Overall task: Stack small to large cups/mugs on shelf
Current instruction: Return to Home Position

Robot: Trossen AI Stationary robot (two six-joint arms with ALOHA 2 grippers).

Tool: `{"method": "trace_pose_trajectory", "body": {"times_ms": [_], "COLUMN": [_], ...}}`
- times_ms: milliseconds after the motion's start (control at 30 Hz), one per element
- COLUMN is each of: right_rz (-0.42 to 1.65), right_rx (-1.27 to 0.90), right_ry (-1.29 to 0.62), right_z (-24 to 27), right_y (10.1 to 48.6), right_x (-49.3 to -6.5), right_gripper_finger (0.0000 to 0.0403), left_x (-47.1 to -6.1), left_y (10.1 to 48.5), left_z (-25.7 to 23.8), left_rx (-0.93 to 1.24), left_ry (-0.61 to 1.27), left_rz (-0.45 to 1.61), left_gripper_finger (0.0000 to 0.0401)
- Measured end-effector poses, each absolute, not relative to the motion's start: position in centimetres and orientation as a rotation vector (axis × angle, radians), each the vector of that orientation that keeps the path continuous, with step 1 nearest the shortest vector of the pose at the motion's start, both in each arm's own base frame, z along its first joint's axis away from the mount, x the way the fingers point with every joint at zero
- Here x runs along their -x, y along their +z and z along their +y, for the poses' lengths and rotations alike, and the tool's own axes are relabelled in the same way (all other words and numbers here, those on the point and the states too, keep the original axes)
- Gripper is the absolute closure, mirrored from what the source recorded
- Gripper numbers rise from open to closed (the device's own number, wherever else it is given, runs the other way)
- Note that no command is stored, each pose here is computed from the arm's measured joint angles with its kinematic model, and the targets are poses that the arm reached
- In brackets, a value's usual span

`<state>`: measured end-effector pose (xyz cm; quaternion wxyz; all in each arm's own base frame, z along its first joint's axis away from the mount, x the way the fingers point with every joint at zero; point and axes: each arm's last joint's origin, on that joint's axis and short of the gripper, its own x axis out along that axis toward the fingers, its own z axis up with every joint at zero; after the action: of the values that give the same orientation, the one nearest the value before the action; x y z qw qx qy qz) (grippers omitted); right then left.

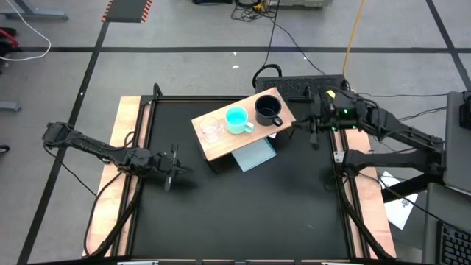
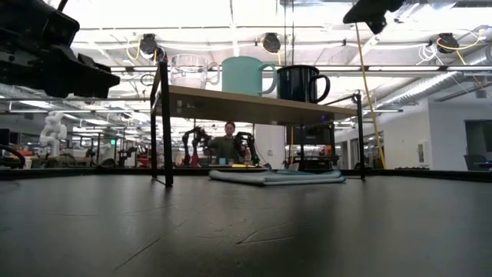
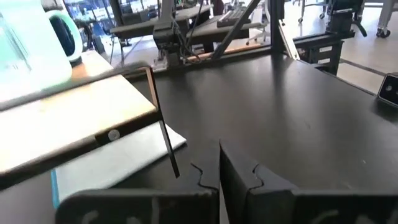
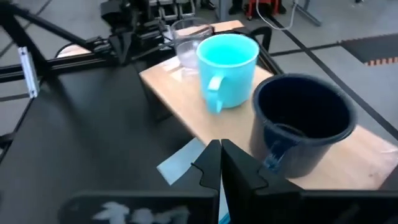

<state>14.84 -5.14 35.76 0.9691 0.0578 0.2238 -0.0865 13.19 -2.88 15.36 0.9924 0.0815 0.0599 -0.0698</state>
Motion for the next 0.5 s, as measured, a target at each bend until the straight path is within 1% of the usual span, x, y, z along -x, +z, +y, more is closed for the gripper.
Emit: {"method": "trace_pose_trajectory", "body": {"times_ms": [267,500], "right_rz": [0.387,0.332], "right_rx": [-0.098,-0.102], "right_ry": [-0.104,-0.030], "right_z": [-3.4,-2.2], "right_y": [31.7,28.0], "right_x": [-13.1,-12.6], "right_gripper_finger": [0.0402,0.0403], "left_x": [-13.2,-13.2], "left_y": [16.0,16.1], "left_z": [-2.9,-3.1], "left_rx": [-0.185,-0.183], "left_ry": [-0.148,-0.174], "left_rz": [0.054,0.043], "left_gripper_finger": [0.0399,0.0400]}}
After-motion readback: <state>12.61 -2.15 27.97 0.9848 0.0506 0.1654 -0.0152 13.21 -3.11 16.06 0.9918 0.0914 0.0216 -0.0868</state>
